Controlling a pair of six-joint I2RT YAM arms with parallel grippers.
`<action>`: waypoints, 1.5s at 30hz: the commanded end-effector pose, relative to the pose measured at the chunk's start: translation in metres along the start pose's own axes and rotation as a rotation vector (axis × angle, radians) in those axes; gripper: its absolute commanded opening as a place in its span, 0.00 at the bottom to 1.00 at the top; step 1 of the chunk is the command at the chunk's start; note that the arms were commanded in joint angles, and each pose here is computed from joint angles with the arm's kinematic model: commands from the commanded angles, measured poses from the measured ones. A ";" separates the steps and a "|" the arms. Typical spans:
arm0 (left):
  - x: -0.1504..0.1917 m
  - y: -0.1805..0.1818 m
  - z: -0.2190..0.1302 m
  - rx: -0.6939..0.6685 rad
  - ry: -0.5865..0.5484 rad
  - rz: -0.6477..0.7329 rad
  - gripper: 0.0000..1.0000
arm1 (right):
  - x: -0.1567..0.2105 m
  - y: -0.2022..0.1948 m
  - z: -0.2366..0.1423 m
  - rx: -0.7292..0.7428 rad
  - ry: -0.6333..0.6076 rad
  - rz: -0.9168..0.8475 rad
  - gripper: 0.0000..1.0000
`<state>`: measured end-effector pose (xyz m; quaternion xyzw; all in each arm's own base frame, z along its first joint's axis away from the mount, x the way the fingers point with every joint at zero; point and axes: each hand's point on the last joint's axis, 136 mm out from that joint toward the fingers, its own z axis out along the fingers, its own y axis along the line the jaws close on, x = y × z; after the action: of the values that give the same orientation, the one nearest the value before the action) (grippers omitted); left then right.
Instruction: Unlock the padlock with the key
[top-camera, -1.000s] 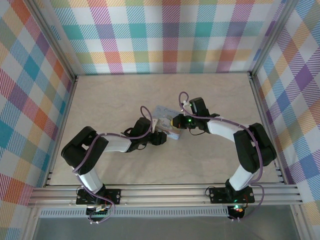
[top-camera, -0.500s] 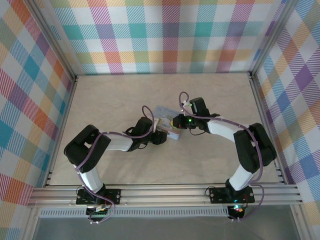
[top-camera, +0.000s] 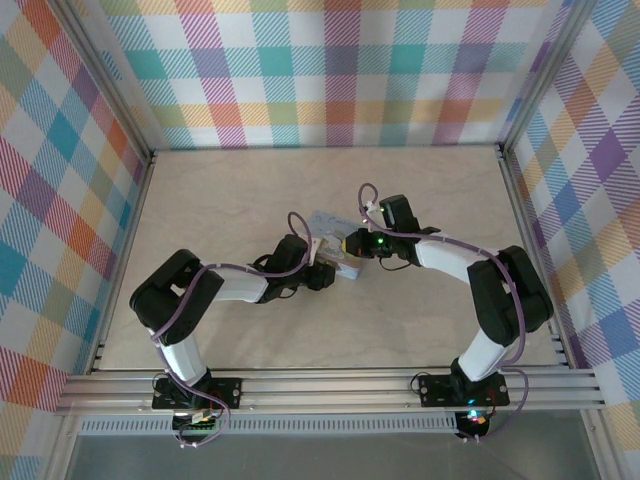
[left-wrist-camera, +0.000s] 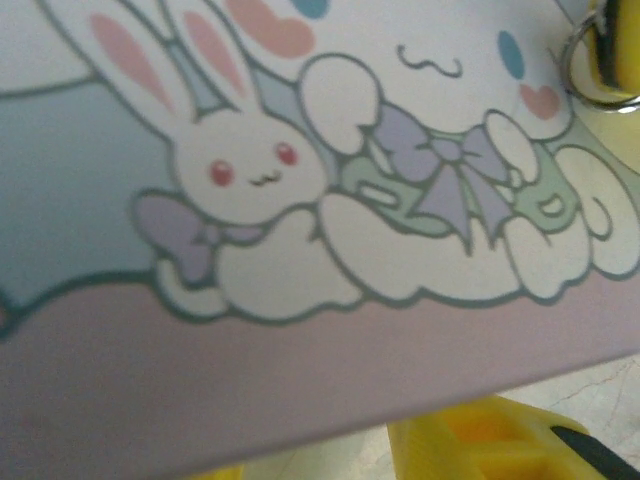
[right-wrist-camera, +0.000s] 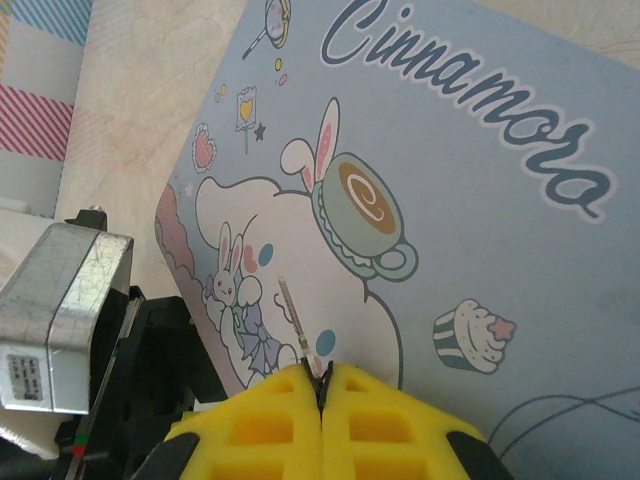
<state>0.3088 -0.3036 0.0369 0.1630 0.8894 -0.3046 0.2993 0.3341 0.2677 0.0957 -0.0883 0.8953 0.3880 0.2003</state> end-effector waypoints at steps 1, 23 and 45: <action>-0.011 -0.016 0.003 0.043 -0.032 0.034 0.39 | 0.034 -0.026 0.004 0.082 0.106 0.072 0.00; -0.014 -0.019 0.007 0.053 -0.034 0.003 0.35 | 0.034 -0.024 0.004 0.078 0.106 0.067 0.00; -0.026 -0.029 -0.007 0.053 -0.044 -0.082 0.25 | 0.008 -0.001 -0.014 0.046 -0.022 -0.037 0.00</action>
<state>0.3099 -0.3098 0.0372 0.1370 0.8944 -0.3149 0.2864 0.3301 0.2635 0.0987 -0.0885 0.8959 0.3821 0.2087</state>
